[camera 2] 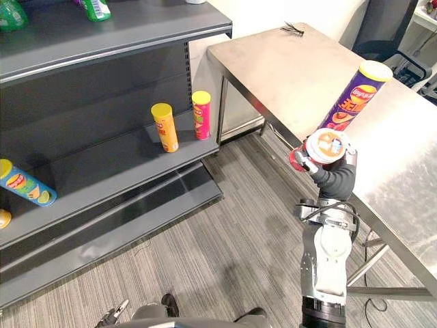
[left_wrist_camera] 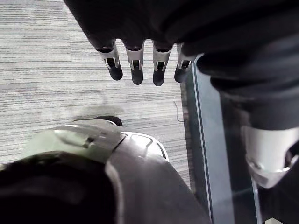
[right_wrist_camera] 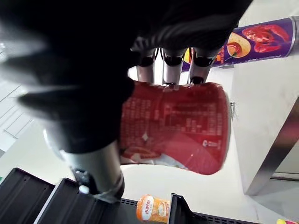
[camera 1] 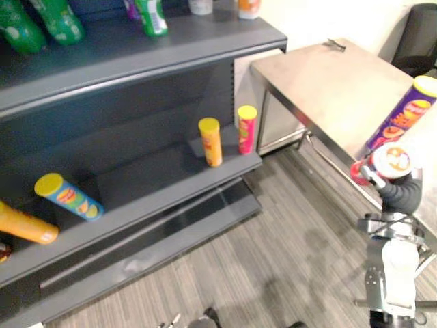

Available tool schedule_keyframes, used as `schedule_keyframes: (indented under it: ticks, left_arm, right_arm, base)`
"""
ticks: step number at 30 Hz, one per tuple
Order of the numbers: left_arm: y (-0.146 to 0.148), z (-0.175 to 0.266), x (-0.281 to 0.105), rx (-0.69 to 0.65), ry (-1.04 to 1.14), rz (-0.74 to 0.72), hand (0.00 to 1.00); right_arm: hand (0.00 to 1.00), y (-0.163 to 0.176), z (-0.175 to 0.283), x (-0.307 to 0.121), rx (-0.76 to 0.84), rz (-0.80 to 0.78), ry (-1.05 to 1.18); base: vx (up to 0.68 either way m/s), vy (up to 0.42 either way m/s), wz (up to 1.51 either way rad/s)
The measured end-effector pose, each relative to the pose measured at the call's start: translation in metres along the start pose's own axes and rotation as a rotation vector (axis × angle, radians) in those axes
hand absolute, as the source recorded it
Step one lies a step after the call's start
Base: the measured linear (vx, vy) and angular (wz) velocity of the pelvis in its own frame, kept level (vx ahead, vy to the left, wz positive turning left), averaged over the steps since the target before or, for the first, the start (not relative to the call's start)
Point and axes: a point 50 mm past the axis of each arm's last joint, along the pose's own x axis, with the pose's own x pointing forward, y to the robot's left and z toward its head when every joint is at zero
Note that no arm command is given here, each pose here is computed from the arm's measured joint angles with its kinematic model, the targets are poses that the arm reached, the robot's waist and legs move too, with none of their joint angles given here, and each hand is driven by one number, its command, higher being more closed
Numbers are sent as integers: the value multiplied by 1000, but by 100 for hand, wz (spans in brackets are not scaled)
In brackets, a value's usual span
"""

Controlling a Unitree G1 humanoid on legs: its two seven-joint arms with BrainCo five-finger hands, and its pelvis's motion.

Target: Put the gum and the chips on the shelf.

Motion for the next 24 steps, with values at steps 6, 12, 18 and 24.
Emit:
schedule_keyframes:
  ticks: [6, 12, 18, 24]
  left_arm:
    - [-1, 3, 0, -23, -18, 1, 0]
    - [-7, 14, 2, -29, -61, -27, 0]
    - [-2, 21, 3, 31, -72, -34, 0]
    - [1, 20, 4, 59, -70, -35, 0]
  right_arm:
    - [100, 24, -15, -3, 47, 123, 66]
    - [100, 58, -27, -10, 96, 292, 138]
    - [100, 73, -31, -17, 127, 392, 169]
    - [100, 68, -34, -27, 144, 391, 203]
  base:
    - [-14, 12, 4]
    - [38, 105, 32]
    - [92, 151, 89]
    - [188, 12, 103]
